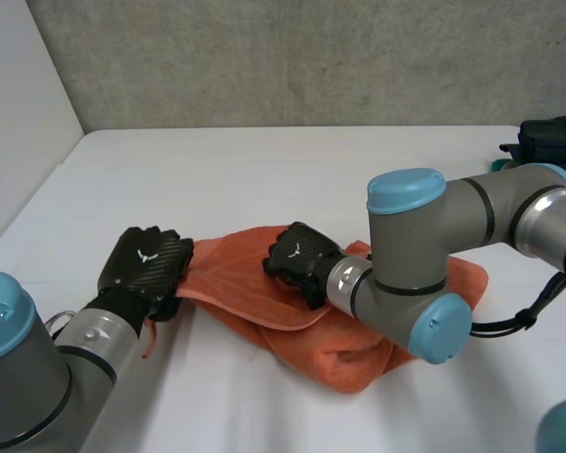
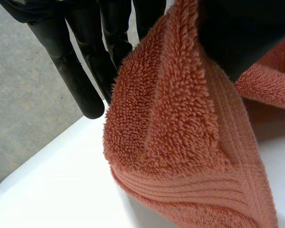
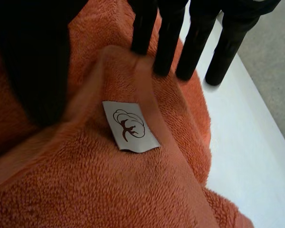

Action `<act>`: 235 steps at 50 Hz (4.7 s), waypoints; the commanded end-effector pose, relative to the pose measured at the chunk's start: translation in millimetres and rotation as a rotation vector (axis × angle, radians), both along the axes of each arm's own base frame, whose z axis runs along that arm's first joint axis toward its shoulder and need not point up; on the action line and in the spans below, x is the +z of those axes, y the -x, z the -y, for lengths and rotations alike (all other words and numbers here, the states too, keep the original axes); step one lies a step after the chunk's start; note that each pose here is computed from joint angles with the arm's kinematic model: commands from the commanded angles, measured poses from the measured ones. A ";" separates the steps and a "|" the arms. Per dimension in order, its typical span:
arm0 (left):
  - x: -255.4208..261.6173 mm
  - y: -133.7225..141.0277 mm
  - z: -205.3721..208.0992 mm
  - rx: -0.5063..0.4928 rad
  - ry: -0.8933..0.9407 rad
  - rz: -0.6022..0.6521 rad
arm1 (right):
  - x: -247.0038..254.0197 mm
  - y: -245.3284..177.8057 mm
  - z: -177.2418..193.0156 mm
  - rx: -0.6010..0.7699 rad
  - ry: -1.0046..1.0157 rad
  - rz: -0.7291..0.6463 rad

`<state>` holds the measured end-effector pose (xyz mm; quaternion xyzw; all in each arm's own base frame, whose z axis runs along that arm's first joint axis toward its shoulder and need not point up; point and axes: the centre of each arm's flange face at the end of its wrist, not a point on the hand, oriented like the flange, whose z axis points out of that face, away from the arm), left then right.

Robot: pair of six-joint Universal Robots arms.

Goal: Fold the laundry.

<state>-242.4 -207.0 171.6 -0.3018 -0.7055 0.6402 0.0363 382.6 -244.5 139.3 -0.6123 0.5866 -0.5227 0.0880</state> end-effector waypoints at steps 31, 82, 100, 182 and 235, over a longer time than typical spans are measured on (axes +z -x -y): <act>33.7 -34.7 87.0 -0.042 0.022 0.013 | 108.5 128.7 31.2 -0.454 0.086 -0.178; -52.9 -42.5 124.6 0.050 0.213 0.231 | 19.6 162.6 61.3 -0.674 -0.064 0.080; -52.1 -75.8 122.2 0.131 0.179 0.269 | 18.8 182.5 60.1 -0.720 -0.060 0.077; -35.6 -3.8 120.7 -0.049 0.039 0.404 | 69.9 218.8 -18.9 -0.995 -0.206 0.105; 69.5 -54.9 39.1 -0.021 -0.139 0.297 | 137.8 220.7 -9.9 -0.646 0.131 -0.274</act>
